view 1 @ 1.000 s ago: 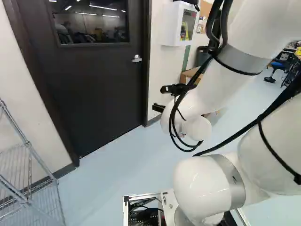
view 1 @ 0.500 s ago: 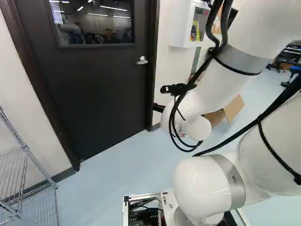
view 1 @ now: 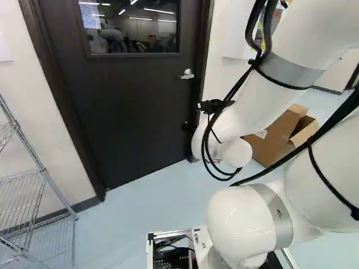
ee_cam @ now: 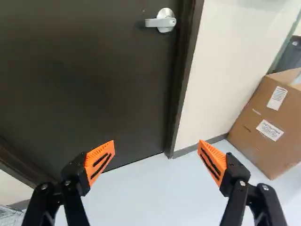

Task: Open the door and move inside

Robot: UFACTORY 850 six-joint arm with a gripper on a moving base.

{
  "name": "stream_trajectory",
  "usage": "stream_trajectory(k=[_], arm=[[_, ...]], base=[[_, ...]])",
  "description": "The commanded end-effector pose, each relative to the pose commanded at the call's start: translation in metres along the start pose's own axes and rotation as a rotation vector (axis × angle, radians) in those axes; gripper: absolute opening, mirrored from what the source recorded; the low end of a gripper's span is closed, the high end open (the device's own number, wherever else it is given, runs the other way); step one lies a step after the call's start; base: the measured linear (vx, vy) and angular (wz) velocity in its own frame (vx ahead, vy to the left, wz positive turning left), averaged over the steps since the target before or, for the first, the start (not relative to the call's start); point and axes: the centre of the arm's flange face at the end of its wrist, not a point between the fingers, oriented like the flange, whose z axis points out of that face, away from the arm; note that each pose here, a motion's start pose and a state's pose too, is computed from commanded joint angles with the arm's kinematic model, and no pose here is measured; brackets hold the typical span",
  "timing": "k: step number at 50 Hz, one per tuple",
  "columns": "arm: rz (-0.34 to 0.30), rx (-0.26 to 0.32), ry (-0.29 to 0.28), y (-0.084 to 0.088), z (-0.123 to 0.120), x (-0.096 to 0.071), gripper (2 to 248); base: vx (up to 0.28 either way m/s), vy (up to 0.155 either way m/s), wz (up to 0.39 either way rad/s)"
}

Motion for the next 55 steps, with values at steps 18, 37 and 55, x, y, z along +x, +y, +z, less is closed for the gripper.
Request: stream_trajectory(k=[18, 37, 55], arm=[[0.000, 0.000, 0.000, 0.0000, 0.0000, 0.0000, 247], [0.000, 0.000, 0.000, 0.0000, 0.0000, 0.0000, 247], [0.000, 0.000, 0.000, 0.0000, 0.0000, 0.0000, 247]], base=[[0.184, 0.004, 0.211], [0.173, -0.002, -0.018], [0.096, 0.000, -0.011]])
